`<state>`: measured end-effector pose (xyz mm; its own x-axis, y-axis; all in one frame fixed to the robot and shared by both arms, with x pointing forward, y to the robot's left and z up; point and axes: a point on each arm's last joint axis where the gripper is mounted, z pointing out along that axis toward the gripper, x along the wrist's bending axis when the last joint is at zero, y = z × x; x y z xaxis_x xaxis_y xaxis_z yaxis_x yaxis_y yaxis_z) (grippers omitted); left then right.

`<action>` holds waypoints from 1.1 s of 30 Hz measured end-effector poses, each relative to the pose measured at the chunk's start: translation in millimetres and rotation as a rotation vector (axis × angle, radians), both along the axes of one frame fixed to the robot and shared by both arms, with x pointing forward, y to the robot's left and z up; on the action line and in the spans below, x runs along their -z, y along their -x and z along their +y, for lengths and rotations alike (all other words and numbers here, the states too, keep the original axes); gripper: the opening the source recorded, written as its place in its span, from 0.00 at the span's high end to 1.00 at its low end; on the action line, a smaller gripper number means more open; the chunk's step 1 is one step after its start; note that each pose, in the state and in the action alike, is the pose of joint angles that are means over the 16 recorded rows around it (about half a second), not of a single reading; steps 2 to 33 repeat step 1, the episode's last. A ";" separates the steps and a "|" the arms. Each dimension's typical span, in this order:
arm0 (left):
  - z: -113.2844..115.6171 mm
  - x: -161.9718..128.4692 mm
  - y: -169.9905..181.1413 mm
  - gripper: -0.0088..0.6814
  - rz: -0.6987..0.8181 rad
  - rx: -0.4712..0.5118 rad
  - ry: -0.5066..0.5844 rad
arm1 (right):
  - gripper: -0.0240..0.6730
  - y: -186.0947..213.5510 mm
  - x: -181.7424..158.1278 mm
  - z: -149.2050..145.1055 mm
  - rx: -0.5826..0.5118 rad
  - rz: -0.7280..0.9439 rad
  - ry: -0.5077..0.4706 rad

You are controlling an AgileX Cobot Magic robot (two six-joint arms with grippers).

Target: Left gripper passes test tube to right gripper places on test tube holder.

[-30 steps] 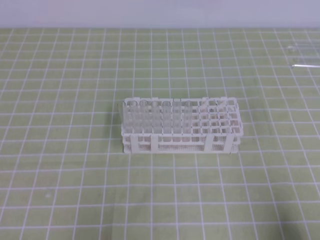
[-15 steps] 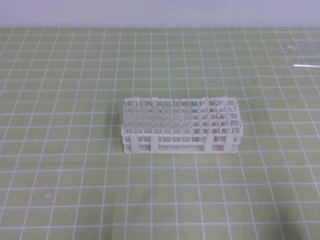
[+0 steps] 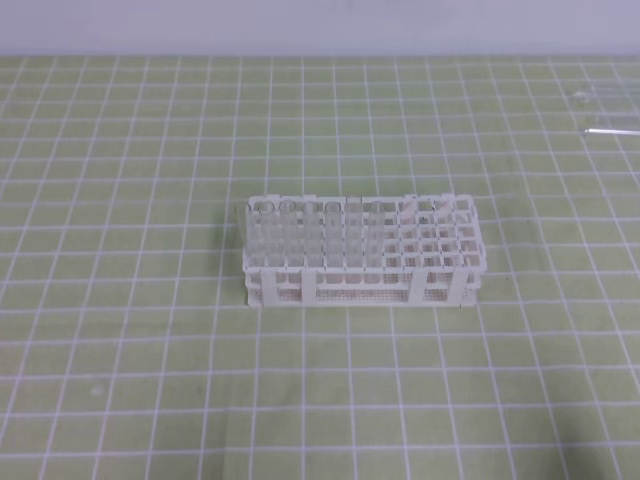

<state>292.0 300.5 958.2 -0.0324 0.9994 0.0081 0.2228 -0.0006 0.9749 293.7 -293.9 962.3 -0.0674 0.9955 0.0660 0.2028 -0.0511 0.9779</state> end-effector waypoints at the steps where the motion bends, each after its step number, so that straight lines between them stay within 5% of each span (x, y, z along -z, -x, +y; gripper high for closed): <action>1: 0.0 0.0 0.0 0.99 -0.001 0.000 0.000 | 0.99 0.0 0.0 0.0 0.000 0.000 0.000; 33: 0.0 0.0 0.0 0.99 -0.001 0.000 0.000 | 0.99 0.0 0.0 0.0 0.000 0.000 0.000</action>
